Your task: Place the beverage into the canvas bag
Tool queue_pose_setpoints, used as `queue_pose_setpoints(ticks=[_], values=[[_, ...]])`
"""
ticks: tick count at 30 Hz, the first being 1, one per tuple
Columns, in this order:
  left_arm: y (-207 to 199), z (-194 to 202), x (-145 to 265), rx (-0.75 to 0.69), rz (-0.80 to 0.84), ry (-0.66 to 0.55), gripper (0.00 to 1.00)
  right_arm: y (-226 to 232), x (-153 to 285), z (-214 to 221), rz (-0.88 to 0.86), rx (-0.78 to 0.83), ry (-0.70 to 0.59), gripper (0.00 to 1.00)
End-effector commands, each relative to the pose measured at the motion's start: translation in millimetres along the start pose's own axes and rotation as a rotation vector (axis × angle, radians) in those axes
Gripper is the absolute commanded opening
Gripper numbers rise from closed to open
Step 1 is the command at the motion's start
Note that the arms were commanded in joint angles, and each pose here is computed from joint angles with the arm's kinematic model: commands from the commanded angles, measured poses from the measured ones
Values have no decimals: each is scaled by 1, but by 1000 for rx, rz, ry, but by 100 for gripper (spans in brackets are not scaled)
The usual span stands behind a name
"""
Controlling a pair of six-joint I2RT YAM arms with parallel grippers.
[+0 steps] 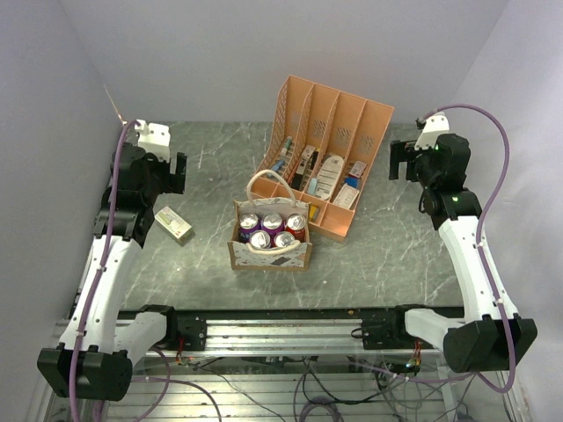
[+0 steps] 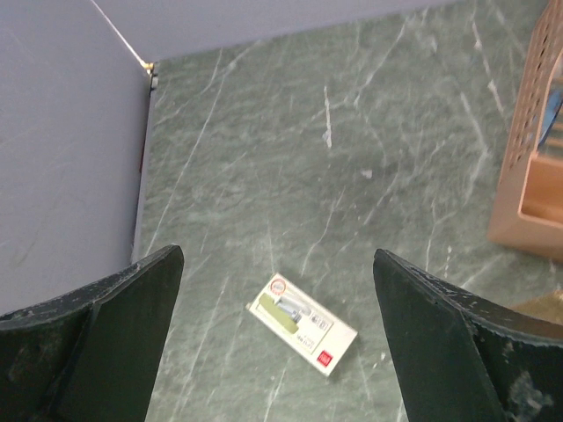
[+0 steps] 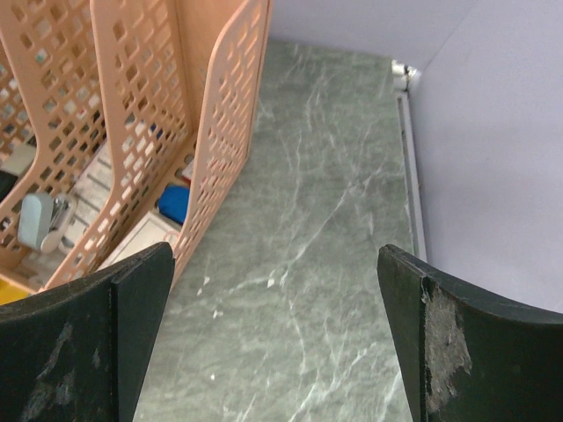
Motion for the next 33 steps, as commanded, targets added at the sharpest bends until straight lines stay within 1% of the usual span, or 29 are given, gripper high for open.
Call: queue_pose_setpoints(ticks=[1,3,7,9,11,15,16,19,22,25,29,33], values=[[-9,-25,6,94,81,-189,99,-14,10,-8,101,-2,-99,100],[-13,-28,10,84,116,-224,99,-14,16,-5,118,-8,-115,100],[-13,-28,11,92,137,-228,99,-11,28,4,115,-11,-155,100],[-8,-25,9,118,107,-232,100,-13,35,7,122,-12,-179,100],[-3,-25,12,139,75,-222,97,-14,41,9,117,-4,-201,100],[-11,-33,30,56,166,-221,96,-13,45,17,69,15,-173,100],[-13,-32,32,44,184,-223,98,-12,45,18,62,20,-173,100],[-9,-24,34,7,166,-235,100,-9,47,16,33,35,-185,100],[-3,-18,34,10,123,-234,100,-7,48,16,1,48,-186,100],[-6,-21,41,13,144,-248,99,-8,51,16,3,69,-193,100],[-2,-23,46,18,118,-271,97,-12,54,18,38,81,-184,100],[-3,-23,47,21,131,-268,95,-9,58,17,13,97,-201,100]])
Point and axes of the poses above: each gripper's point midway between its finger pads, its own x axis back along the fingers, its own y axis along the line the jaws close on, z = x × y, the point moved 5 cm from there along x, back along the fingers, and after that the axes turned 13 degrees about x, right-handed, at the moved point
